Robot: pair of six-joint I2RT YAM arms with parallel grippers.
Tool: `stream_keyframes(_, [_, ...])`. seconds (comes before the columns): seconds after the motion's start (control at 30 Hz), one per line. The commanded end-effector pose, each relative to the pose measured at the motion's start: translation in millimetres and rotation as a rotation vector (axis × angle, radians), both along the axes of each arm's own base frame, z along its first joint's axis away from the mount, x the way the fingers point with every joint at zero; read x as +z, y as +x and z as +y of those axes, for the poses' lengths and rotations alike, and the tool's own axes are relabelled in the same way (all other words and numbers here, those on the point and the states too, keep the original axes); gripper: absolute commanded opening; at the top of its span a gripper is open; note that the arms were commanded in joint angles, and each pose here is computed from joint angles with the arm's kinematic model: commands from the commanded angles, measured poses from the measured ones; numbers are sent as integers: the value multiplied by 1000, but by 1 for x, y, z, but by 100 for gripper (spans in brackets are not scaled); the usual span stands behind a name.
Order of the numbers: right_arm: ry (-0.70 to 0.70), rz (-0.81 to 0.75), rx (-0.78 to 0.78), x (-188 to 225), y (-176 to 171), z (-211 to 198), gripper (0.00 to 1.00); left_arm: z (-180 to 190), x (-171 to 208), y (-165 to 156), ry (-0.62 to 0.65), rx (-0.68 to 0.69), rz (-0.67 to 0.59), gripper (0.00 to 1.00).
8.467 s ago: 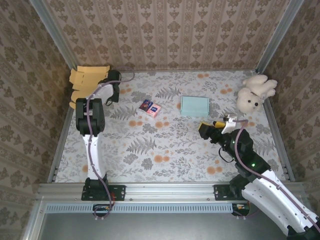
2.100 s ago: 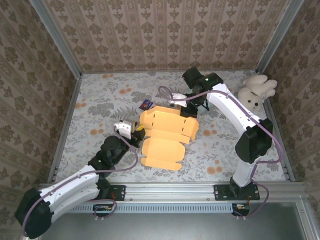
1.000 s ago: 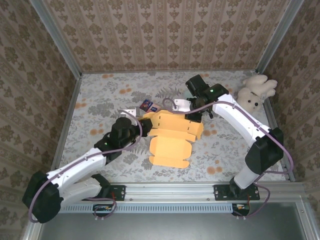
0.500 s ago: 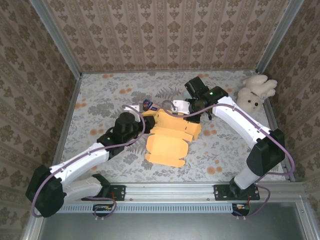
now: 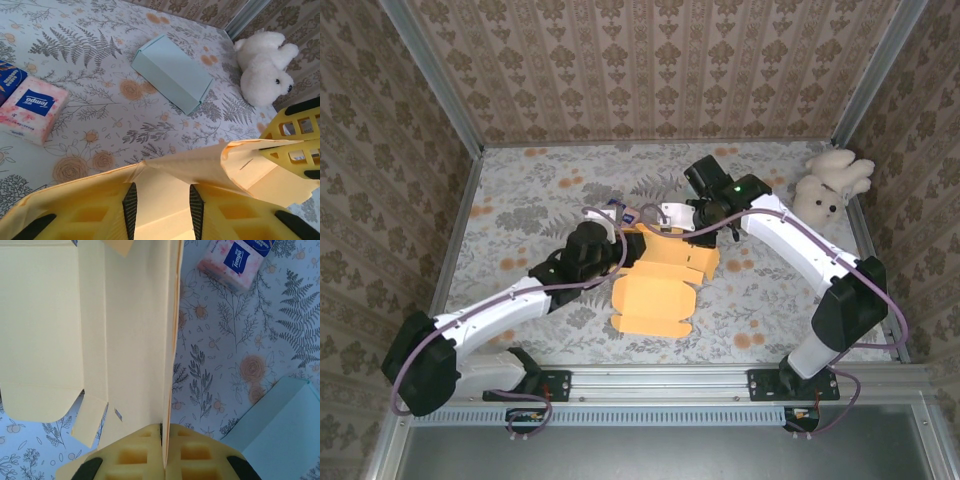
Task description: Fold the paper box
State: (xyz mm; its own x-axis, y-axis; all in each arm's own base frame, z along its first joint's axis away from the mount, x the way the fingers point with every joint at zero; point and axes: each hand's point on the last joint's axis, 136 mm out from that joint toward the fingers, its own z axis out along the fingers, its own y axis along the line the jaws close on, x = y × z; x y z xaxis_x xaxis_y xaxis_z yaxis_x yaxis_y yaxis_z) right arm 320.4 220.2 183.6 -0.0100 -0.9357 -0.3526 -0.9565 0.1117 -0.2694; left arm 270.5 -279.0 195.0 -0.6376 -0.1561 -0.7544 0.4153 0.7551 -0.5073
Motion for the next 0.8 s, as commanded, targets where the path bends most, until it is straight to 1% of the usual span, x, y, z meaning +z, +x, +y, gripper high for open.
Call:
stream_keyframes(0.0, [-36,16,25,-11,-1,1,0,10,21,-3,6,10,-70,37])
stream_keyframes(0.07, [-56,18,20,-13,1,-2,0,19,21,-11,26,-1,-84,39])
stream_keyframes(0.17, [-72,16,16,-12,3,-6,0,41,23,-27,47,9,-107,45])
stream_keyframes(0.3, [-72,11,26,-7,3,-5,0,81,16,-38,82,105,-157,53])
stream_keyframes(0.4, [-61,7,33,0,2,-4,0,109,1,-36,129,202,-154,55])
stream_keyframes(0.43, [-60,5,33,1,2,-4,0,114,-5,-34,132,212,-139,55])
stream_keyframes(0.63, [-61,-5,40,4,0,-6,0,115,-26,-31,98,195,-87,55])
stream_keyframes(0.7, [-79,-5,36,1,1,-9,0,105,-25,-36,51,137,-90,52])
stream_keyframes(0.77, [-96,0,29,-3,3,-12,0,89,-19,-46,-34,46,-97,48])
